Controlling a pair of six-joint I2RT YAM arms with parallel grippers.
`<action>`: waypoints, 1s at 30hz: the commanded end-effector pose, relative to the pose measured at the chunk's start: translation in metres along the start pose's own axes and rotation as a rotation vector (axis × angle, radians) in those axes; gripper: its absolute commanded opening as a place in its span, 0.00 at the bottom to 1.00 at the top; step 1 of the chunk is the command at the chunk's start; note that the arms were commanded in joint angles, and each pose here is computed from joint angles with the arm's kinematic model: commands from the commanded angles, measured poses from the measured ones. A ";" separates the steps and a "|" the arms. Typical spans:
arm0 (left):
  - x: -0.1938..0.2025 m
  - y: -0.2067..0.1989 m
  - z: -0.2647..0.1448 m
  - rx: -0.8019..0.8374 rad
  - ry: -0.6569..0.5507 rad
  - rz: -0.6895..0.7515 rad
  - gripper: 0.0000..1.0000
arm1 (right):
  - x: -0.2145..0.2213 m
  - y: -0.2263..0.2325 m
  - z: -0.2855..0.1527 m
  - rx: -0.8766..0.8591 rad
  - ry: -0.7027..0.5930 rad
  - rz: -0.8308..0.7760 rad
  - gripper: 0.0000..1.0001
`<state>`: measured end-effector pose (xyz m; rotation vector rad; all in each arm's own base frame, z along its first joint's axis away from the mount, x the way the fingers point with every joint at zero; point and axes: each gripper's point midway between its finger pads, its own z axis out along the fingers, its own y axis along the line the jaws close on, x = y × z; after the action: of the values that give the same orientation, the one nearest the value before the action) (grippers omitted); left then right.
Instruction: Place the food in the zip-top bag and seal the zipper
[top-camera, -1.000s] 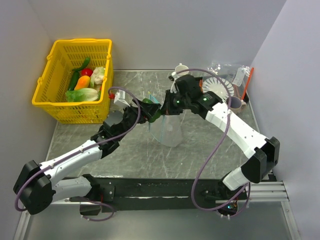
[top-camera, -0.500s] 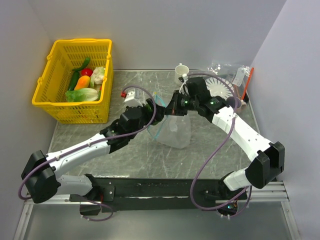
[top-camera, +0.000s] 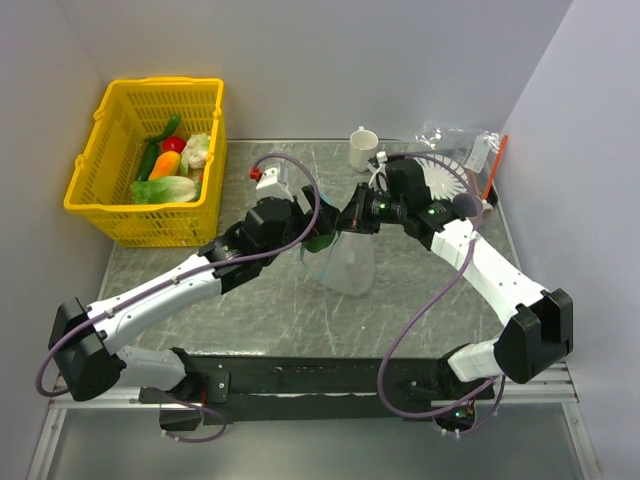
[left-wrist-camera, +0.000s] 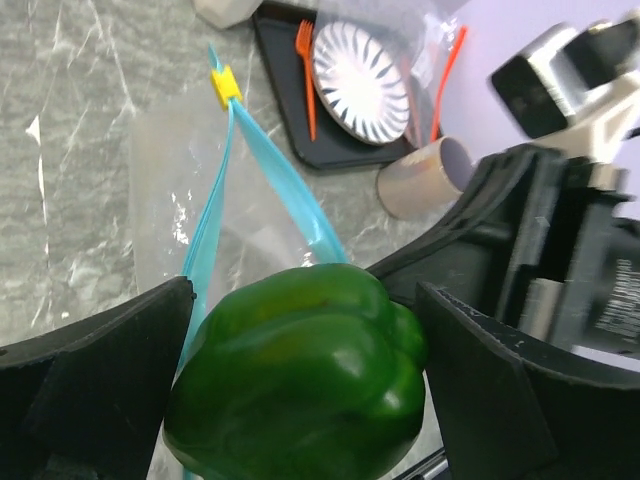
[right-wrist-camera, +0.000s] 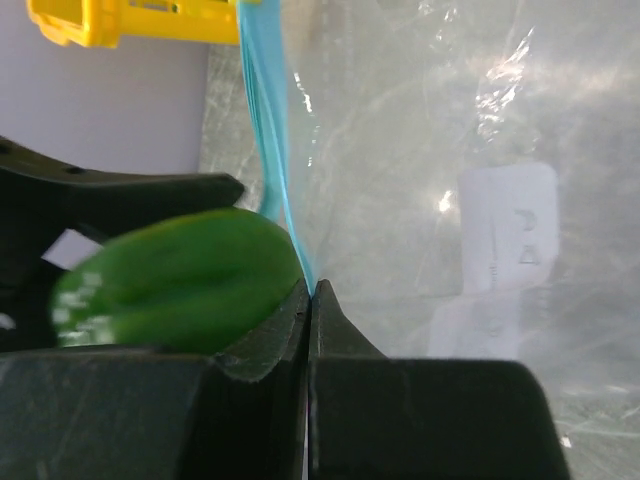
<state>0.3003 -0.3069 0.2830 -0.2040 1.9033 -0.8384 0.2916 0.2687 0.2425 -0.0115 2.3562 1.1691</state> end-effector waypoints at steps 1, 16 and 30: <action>-0.001 -0.007 0.000 0.001 0.017 -0.011 0.98 | -0.008 0.014 -0.011 -0.063 -0.048 -0.023 0.00; -0.011 0.004 -0.006 -0.067 0.023 0.053 0.94 | -0.011 0.009 -0.014 -0.091 -0.054 0.006 0.00; -0.232 0.143 -0.083 -0.417 -0.260 0.150 0.89 | -0.014 0.011 -0.024 -0.072 -0.077 -0.041 0.00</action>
<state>0.3756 -0.0997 0.3557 -0.4353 1.8394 -0.3904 0.2919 0.2584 0.2443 0.0097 2.3205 1.2163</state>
